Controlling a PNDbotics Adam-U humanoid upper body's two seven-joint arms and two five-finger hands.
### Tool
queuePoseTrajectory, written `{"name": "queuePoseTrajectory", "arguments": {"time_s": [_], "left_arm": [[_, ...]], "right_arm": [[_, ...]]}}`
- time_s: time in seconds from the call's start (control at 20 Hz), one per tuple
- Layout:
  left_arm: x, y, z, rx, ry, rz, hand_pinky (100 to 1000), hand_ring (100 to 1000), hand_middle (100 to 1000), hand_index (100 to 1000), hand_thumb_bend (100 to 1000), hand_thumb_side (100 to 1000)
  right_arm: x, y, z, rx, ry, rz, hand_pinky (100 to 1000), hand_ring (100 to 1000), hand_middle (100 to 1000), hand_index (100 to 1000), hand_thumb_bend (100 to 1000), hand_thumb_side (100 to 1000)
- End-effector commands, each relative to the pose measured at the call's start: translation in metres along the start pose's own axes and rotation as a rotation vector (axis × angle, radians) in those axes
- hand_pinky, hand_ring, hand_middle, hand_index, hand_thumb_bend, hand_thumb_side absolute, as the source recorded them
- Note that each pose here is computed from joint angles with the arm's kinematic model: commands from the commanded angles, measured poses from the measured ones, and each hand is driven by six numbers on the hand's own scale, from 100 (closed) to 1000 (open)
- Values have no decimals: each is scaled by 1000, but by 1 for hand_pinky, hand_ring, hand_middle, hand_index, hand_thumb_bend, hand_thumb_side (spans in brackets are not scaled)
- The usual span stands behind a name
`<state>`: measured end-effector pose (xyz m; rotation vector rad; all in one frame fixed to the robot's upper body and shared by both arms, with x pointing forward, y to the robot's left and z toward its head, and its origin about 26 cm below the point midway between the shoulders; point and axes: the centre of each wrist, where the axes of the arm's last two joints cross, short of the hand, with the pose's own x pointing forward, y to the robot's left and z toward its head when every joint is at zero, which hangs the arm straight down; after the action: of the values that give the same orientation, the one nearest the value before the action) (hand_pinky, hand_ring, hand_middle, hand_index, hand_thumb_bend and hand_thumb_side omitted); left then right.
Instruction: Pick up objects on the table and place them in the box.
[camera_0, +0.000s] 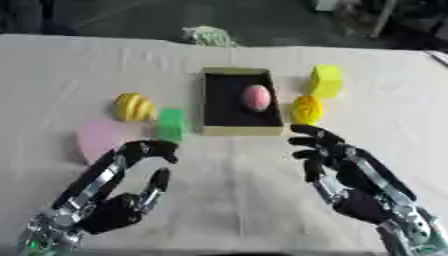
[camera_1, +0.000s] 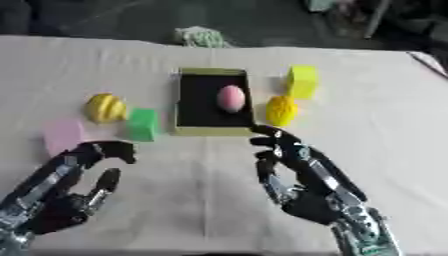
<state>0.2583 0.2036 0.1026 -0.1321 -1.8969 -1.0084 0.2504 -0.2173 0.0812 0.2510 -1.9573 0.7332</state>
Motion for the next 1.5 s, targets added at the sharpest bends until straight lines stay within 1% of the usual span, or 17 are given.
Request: {"name": "queuePoseTrajectory", "arguments": {"time_s": [0.05, 0.45, 0.65, 0.7, 0.75, 0.8, 0.85, 0.9, 0.95, 1.0, 1.05, 1.1, 1.15, 1.2, 1.35, 1.5], "left_arm": [[5, 4, -2, -4, -28, -9, 895, 821, 592, 849, 100, 612], [5, 4, -1, -13, -28, -18, 895, 821, 583, 848, 100, 609], [5, 5, -2, -18, -27, -27, 895, 822, 595, 850, 100, 615], [5, 6, -1, -11, -24, -32, 893, 824, 635, 851, 100, 604], [5, 8, -1, 3, -19, -44, 892, 824, 640, 851, 100, 602], [5, 10, -1, 22, -14, -61, 891, 824, 672, 851, 100, 580], [5, 13, 0, 44, -9, -73, 890, 823, 678, 851, 100, 573], [5, 17, 0, 65, -3, -91, 886, 822, 689, 852, 100, 542], [5, 22, 1, 85, 6, -118, 883, 821, 692, 853, 100, 525], [5, 29, 2, 104, 14, -153, 880, 819, 699, 855, 100, 474], [6, 36, 2, 120, 19, -191, 879, 818, 699, 855, 100, 456], [7, 43, 3, 131, 25, -235, 876, 815, 701, 857, 100, 365], [9, 53, 5, 141, 36, -292, 874, 813, 701, 858, 100, 336], [10, 63, 7, 148, 49, -347, 870, 808, 703, 863, 100, 269], [18, 94, 14, 150, 110, -539, 860, 801, 712, 875, 100, 251], [27, 120, 22, 101, 196, -716, 842, 789, 735, 893, 100, 246]], "right_arm": [[3, -4, 0, -7, -7, 5, 821, 904, 927, 458, 100, 442], [4, -5, 0, -12, -5, 31, 822, 904, 928, 460, 100, 425], [5, -5, 0, -11, -5, 37, 823, 905, 928, 492, 100, 425], [4, -5, 0, -12, -4, 38, 823, 905, 929, 554, 100, 425], [4, -5, 0, -13, -4, 40, 824, 906, 929, 570, 100, 432], [4, -5, 0, -14, -4, 42, 824, 907, 930, 634, 100, 425], [4, -5, 0, -15, -4, 44, 824, 907, 930, 657, 100, 425], [4, -5, 0, -14, -3, 47, 825, 908, 931, 715, 100, 424], [4, -5, 1, -13, -2, 50, 826, 908, 932, 738, 100, 424], [4, -6, 1, -12, 0, 53, 826, 908, 932, 779, 100, 423], [3, -6, 1, -12, 2, 56, 826, 908, 932, 785, 100, 422], [3, -6, 1, -11, 4, 59, 826, 908, 932, 803, 100, 420], [3, -6, 2, -11, 6, 62, 826, 909, 932, 806, 100, 420], [3, -6, 2, -11, 7, 65, 827, 908, 932, 808, 100, 420], [2, -7, 3, -11, 12, 74, 827, 908, 931, 812, 100, 420], [2, -8, 4, -9, 16, 81, 827, 908, 931, 815, 100, 419]]}}
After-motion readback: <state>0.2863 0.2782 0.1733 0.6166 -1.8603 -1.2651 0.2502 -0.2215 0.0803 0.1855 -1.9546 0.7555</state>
